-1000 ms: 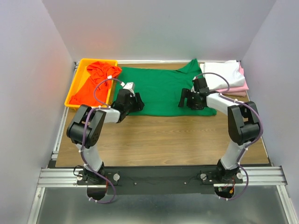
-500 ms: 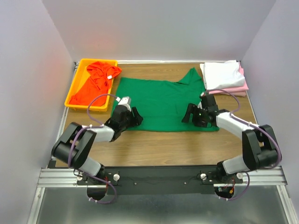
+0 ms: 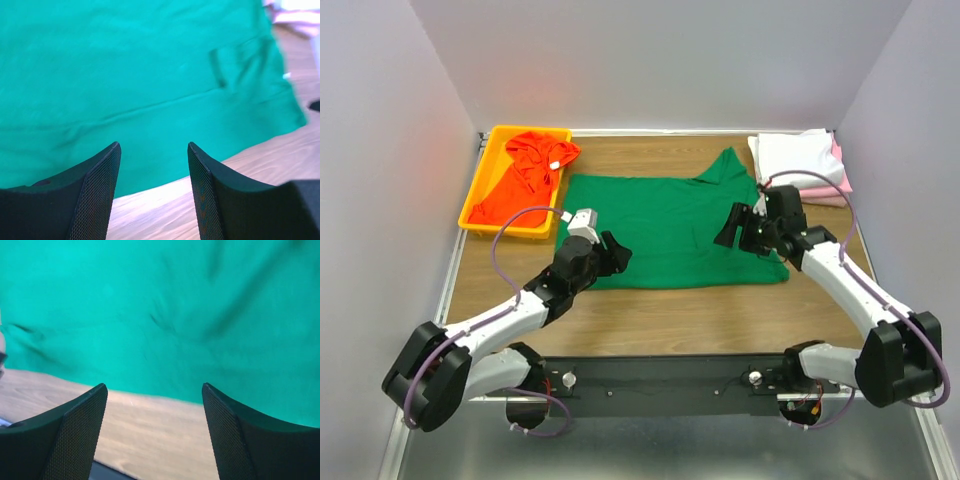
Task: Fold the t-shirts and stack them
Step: Fold the tshirt
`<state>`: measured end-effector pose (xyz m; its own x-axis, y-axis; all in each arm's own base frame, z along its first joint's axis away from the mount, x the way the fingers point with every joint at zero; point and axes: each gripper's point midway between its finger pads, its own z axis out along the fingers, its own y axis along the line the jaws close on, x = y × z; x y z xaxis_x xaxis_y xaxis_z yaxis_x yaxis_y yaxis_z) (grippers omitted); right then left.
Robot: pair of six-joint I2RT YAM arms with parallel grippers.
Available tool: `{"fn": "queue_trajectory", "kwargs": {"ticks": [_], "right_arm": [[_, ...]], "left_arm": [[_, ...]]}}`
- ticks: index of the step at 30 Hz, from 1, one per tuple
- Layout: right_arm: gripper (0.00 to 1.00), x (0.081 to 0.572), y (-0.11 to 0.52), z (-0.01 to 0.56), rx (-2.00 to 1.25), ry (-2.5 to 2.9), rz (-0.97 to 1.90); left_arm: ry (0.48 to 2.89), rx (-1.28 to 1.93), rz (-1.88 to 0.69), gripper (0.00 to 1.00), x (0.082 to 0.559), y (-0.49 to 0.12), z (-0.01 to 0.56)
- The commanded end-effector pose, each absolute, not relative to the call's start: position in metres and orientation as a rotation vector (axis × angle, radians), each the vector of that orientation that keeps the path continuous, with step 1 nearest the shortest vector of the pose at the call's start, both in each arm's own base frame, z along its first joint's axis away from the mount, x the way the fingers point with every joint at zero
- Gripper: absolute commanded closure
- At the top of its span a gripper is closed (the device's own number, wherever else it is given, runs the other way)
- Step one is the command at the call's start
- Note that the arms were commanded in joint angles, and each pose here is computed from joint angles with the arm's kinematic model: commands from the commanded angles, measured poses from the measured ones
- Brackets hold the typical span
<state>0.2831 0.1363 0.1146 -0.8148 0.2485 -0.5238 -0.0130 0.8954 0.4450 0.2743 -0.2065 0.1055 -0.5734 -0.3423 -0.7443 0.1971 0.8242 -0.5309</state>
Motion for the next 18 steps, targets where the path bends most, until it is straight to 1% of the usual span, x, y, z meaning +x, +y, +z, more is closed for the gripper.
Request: {"fn": "queue_trajectory", "kwargs": {"ticks": [1,2,3,4,7,8,10,18], "right_arm": [[0.22,0.307,0.146,0.122,0.067,2.472,0.563],[0.25,0.319,0.150,0.129,0.052,2.454,0.568],[0.27,0.323,0.156,0.125,0.026,2.465,0.566],[0.32,0.330,0.160,0.124,0.010,2.461,0.567],[0.40,0.349,0.177,0.113,-0.032,2.475,0.564],[0.44,0.355,0.181,0.110,-0.038,2.474,0.562],[0.48,0.364,0.190,0.100,-0.061,2.495,0.545],[0.53,0.384,0.200,0.060,-0.087,2.558,0.424]], "left_arm": [[2.033,-0.110,-0.670,0.36,0.278,-0.210,0.120],[2.039,-0.100,-0.653,0.36,0.281,-0.213,0.118],[2.048,-0.091,-0.649,0.36,0.282,-0.215,0.116],[2.058,-0.085,-0.646,0.36,0.283,-0.217,0.114],[2.090,-0.062,-0.648,0.36,0.283,-0.226,0.103],[2.103,-0.056,-0.649,0.36,0.281,-0.228,0.098],[2.109,-0.053,-0.664,0.36,0.280,-0.232,0.093],[2.141,-0.009,-0.671,0.36,0.278,-0.242,0.077]]}}
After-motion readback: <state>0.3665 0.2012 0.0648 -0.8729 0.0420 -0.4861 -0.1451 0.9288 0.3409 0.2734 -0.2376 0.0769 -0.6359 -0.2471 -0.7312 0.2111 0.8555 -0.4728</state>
